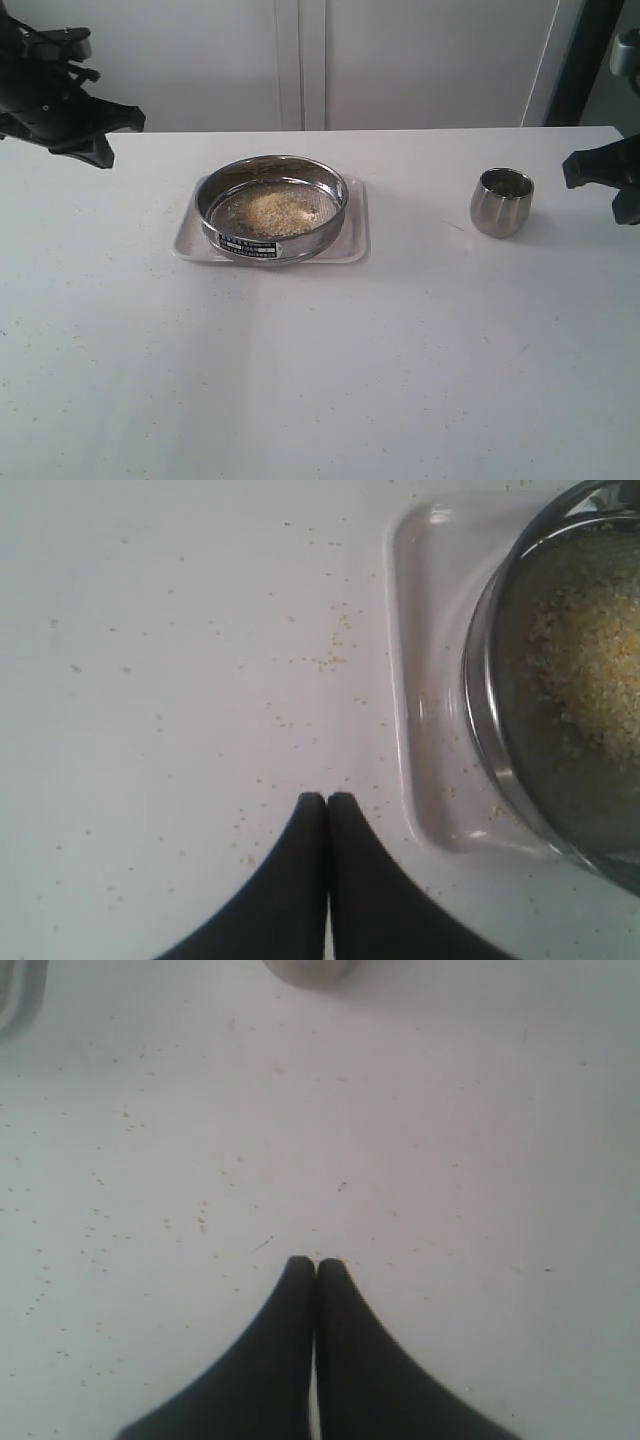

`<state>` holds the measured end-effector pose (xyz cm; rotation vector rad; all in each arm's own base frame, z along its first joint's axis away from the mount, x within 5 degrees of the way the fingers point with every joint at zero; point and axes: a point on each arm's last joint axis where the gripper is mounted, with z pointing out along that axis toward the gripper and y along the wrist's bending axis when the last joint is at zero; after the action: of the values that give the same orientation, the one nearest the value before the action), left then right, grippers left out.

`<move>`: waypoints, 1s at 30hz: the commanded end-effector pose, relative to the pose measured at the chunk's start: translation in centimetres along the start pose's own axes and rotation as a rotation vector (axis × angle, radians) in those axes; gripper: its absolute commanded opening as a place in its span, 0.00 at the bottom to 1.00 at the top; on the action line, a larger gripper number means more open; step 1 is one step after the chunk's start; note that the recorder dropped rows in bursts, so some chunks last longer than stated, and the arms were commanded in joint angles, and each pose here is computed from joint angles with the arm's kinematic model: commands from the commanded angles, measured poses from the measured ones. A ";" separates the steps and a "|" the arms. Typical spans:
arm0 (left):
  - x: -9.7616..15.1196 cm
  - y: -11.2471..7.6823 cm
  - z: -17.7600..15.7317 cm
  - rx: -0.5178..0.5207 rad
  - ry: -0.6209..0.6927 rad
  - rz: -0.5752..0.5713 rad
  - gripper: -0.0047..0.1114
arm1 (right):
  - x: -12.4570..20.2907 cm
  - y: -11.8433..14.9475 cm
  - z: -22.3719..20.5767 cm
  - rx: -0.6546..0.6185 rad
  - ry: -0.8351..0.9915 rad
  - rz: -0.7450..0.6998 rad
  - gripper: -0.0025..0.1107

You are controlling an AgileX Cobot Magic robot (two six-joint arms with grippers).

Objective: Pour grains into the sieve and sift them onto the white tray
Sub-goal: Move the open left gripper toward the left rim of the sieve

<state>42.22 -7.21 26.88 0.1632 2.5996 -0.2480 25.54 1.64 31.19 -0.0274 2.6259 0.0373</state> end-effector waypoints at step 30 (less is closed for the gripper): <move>-4.5 -6.4 7.9 0.127 0.115 0.054 0.43 | 0.1 -0.1 -0.2 0.005 -0.005 0.000 0.02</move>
<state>49.08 -15.38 23.31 0.2793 2.6751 -0.4089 25.54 1.64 31.19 -0.0274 2.6259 0.0373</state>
